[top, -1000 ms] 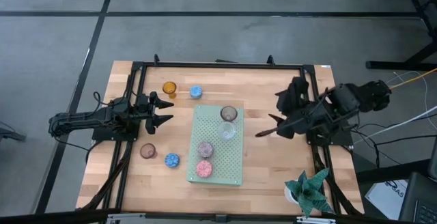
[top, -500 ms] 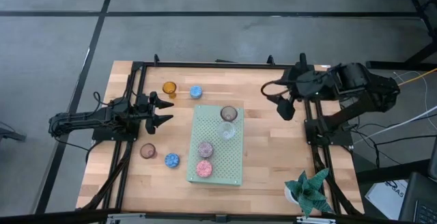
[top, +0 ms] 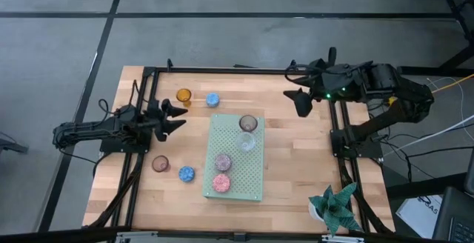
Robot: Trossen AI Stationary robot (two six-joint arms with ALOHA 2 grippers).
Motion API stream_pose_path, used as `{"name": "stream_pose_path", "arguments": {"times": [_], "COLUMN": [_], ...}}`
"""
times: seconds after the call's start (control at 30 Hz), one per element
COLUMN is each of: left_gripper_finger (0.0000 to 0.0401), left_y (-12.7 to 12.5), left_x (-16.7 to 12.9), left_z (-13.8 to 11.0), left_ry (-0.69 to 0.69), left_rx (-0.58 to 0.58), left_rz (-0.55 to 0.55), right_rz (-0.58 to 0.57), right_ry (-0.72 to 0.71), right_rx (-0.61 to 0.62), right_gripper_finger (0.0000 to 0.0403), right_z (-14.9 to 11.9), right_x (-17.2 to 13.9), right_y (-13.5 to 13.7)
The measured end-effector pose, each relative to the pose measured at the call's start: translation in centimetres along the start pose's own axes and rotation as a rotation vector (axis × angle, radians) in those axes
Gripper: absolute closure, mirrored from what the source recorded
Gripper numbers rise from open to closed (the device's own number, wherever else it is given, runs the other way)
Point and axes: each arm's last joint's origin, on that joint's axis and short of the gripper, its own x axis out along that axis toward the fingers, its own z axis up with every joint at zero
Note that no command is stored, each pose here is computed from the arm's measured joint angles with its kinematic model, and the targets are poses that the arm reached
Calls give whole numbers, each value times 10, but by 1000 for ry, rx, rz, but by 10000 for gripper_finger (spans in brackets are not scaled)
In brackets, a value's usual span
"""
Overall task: Pick & Place candle stick holders
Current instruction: Put the yellow candle holder on the shelf
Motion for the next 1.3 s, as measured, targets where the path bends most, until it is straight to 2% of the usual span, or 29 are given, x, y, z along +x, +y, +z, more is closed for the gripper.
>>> {"name": "stream_pose_path", "arguments": {"times": [0.23,0.37,0.47,0.57,0.67,0.97,1.1,1.17,1.3], "left_gripper_finger": [107,107,107,107,107,119,120,120,121], "left_y": [-4,0,1,-2,-8,-31,-29,-21,-2], "left_x": [-1,-1,1,6,13,44,57,62,69], "left_z": [11,12,9,12,21,68,71,66,58], "left_ry": [-132,-193,-155,-62,82,526,714,793,927], "left_rx": [-51,-126,-74,-19,62,506,670,685,634], "left_rz": [-10,101,122,139,211,496,589,637,698], "right_rz": [-20,-39,-46,-75,-82,-88,-93,-93,-92], "right_ry": [-8,-22,-27,-46,-48,-45,-38,-36,-35], "right_rx": [45,44,34,7,-12,-97,-147,-165,-172], "right_gripper_finger": [114,114,114,114,114,115,115,115,115], "right_z": [0,1,1,1,1,1,1,1,1], "right_x": [2,2,2,2,2,2,2,2,2], "right_y": [0,0,0,-1,-2,-2,-2,-2,-2]}}
